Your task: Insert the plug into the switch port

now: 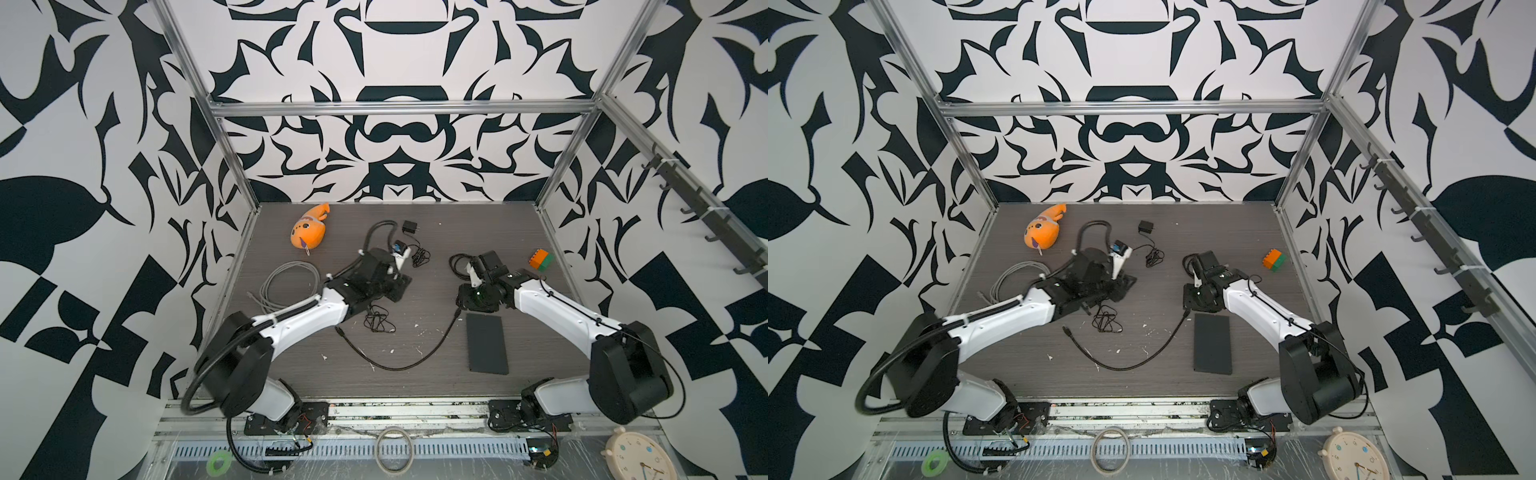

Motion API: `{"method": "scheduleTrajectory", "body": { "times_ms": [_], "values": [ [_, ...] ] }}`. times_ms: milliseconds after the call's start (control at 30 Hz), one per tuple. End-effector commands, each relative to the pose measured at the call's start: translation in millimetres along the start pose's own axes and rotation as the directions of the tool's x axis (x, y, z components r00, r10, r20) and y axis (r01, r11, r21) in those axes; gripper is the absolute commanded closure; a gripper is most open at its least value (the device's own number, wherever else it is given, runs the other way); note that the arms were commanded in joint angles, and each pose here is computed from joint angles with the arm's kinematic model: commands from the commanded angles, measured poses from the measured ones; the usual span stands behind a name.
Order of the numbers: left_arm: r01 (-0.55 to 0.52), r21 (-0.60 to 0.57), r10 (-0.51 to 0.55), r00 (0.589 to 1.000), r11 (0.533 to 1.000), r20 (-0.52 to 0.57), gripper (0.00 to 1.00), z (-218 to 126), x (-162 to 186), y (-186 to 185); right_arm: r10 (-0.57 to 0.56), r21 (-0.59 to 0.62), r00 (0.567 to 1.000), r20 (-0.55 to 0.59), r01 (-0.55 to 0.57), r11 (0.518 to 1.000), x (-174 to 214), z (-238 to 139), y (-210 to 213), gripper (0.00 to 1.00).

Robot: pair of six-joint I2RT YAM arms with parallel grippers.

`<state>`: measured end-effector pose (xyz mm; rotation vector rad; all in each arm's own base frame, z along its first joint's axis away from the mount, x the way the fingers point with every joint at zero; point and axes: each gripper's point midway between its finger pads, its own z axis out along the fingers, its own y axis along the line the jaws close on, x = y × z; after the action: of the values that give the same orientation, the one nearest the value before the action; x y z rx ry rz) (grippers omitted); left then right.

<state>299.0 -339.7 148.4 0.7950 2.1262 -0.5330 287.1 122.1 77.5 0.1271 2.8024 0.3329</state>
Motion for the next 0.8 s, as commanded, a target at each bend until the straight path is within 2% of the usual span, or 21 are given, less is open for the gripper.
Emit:
{"method": "scheduleTrajectory", "body": {
  "times_ms": [0, 167, 267, 400, 600, 767],
  "values": [
    [-0.043, -0.049, 0.039, 0.997, 0.998, -0.067, 0.47, 33, 11, -36, 0.025, 0.051, 0.999, 0.047, -0.027, 0.998, -24, -6, -13, 0.46],
    [-0.149, -0.028, 0.142, 0.976, 0.989, -0.164, 0.50, 82, 28, -91, 0.060, 0.047, 0.995, 0.078, -0.064, 0.997, -44, -7, -28, 0.47],
    [-0.127, -0.011, 0.122, 0.974, 0.992, -0.192, 0.53, 99, 36, -103, 0.107, 0.029, 0.990, 0.091, -0.110, 0.994, -53, -10, -44, 0.54],
    [-0.095, -0.008, 0.091, 0.973, 0.995, -0.214, 0.54, 107, 46, -105, 0.158, 0.020, 0.984, 0.086, -0.161, 0.987, -57, -8, -67, 0.61],
    [-0.062, 0.026, 0.067, 0.960, 0.998, -0.270, 0.58, 110, 71, -115, 0.229, 0.008, 0.969, 0.098, -0.231, 0.973, -63, -7, -95, 0.64],
    [-0.060, 0.030, 0.066, 0.956, 0.998, -0.288, 0.59, 113, 81, -122, 0.231, -0.003, 0.968, 0.101, -0.232, 0.973, -65, -8, -97, 0.65]
  ]
}}
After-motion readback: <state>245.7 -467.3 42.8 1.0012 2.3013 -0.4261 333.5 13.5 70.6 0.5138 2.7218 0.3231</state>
